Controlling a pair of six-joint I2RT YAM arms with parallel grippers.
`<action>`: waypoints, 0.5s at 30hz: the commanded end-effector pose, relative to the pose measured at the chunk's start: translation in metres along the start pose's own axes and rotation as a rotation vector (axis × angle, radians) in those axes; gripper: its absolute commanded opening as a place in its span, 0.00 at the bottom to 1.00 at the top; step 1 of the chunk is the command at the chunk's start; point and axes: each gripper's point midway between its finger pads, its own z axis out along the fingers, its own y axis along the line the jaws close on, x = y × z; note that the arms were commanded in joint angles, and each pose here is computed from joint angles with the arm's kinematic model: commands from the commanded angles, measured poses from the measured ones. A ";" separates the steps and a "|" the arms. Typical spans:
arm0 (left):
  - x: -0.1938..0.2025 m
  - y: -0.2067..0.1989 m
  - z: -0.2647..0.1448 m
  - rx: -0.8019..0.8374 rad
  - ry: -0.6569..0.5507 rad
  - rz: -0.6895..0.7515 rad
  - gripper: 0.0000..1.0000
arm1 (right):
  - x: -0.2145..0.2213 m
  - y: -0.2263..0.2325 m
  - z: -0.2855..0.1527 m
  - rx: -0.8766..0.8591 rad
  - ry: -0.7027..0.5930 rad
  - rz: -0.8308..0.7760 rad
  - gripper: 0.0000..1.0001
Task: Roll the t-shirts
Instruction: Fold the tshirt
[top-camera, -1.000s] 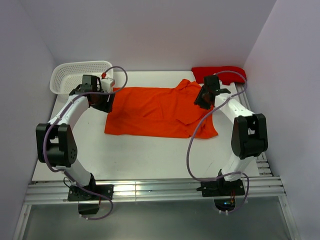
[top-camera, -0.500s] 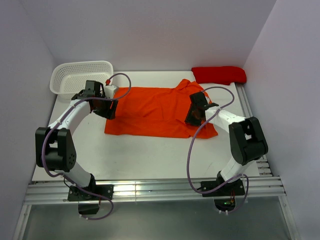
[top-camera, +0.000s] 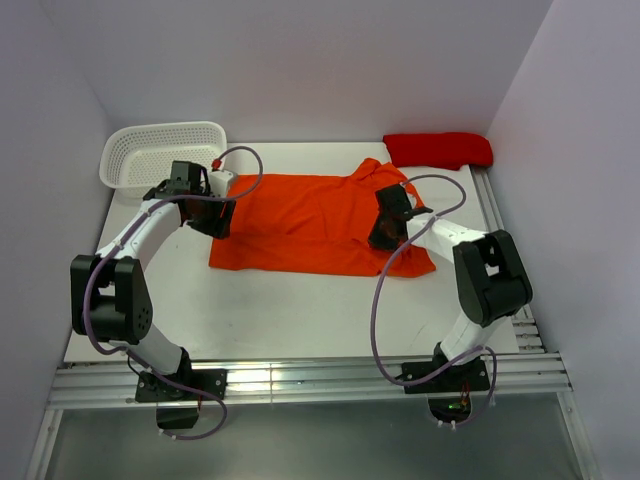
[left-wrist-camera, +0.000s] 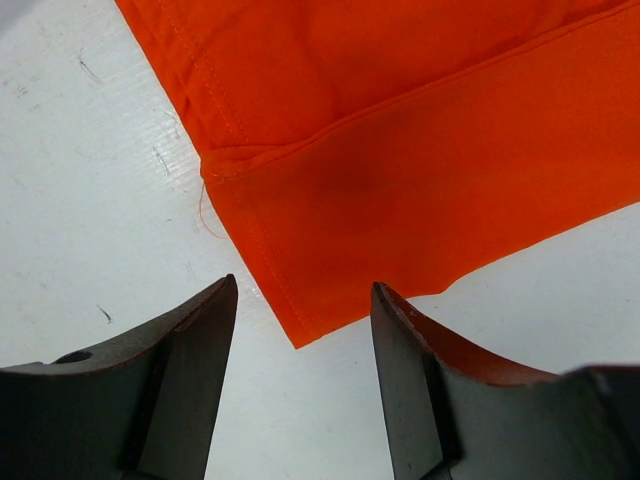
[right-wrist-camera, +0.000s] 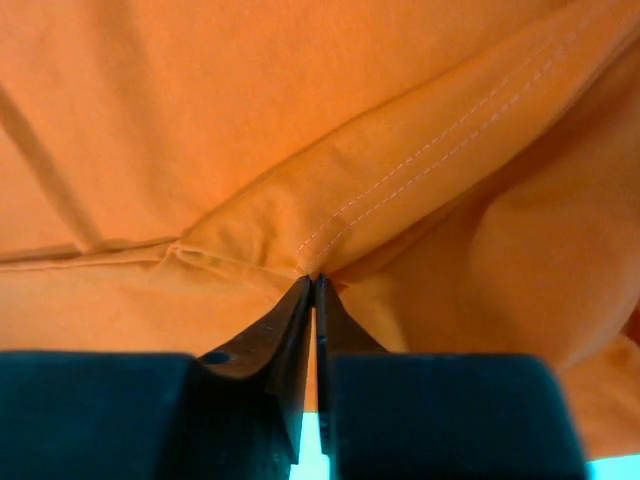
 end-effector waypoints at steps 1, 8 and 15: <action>-0.006 -0.005 -0.001 0.017 -0.023 0.020 0.61 | -0.023 0.018 0.000 -0.019 -0.054 0.004 0.07; -0.003 -0.005 0.004 0.015 -0.002 0.021 0.60 | -0.056 0.040 0.001 0.010 -0.065 -0.047 0.02; 0.001 -0.004 0.009 0.012 0.023 0.029 0.60 | -0.077 0.059 0.024 0.037 -0.050 -0.094 0.07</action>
